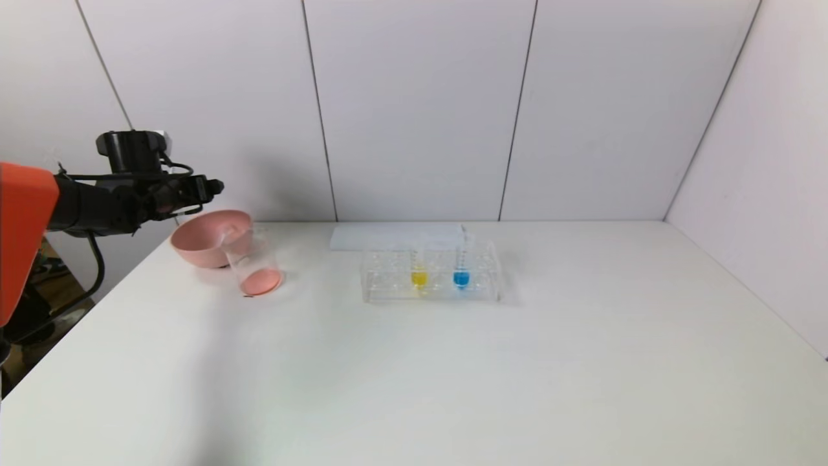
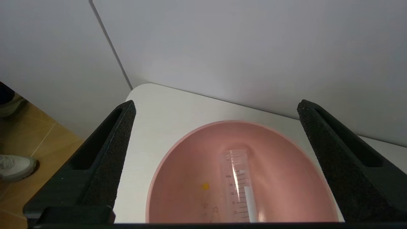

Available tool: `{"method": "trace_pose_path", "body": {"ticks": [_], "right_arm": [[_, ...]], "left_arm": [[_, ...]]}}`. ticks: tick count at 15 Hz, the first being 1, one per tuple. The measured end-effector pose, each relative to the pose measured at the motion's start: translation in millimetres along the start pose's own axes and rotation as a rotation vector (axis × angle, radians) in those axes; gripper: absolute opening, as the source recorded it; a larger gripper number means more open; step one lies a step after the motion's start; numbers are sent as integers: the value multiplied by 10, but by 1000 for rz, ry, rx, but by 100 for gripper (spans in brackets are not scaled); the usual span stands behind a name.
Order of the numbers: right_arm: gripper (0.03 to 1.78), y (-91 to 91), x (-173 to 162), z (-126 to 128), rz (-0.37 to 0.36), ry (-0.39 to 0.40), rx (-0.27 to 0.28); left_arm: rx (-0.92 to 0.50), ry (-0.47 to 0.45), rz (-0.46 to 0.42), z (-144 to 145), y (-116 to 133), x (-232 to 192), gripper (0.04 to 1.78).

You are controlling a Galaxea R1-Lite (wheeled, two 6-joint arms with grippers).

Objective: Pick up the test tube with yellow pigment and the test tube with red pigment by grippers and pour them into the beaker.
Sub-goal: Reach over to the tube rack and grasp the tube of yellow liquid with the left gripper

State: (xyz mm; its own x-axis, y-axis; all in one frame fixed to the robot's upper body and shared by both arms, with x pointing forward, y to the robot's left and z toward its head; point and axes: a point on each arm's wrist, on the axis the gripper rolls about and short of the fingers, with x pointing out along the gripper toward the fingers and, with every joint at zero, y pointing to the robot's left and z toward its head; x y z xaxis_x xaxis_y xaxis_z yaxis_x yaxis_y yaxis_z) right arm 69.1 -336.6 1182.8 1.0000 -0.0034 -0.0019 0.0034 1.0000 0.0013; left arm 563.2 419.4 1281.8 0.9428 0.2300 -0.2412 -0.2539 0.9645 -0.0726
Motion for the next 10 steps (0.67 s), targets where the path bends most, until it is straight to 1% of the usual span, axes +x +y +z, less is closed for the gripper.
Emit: {"method": "trace_pose_path", "body": {"ticks": [4,10], "right_arm": [[170,0,0,0,0,0,0],[170,0,0,0,0,0,0]], "left_arm": [[67,-37,-23,177,-100,-206,177],[82,-70,-81,363,-341,-547,177]]}}
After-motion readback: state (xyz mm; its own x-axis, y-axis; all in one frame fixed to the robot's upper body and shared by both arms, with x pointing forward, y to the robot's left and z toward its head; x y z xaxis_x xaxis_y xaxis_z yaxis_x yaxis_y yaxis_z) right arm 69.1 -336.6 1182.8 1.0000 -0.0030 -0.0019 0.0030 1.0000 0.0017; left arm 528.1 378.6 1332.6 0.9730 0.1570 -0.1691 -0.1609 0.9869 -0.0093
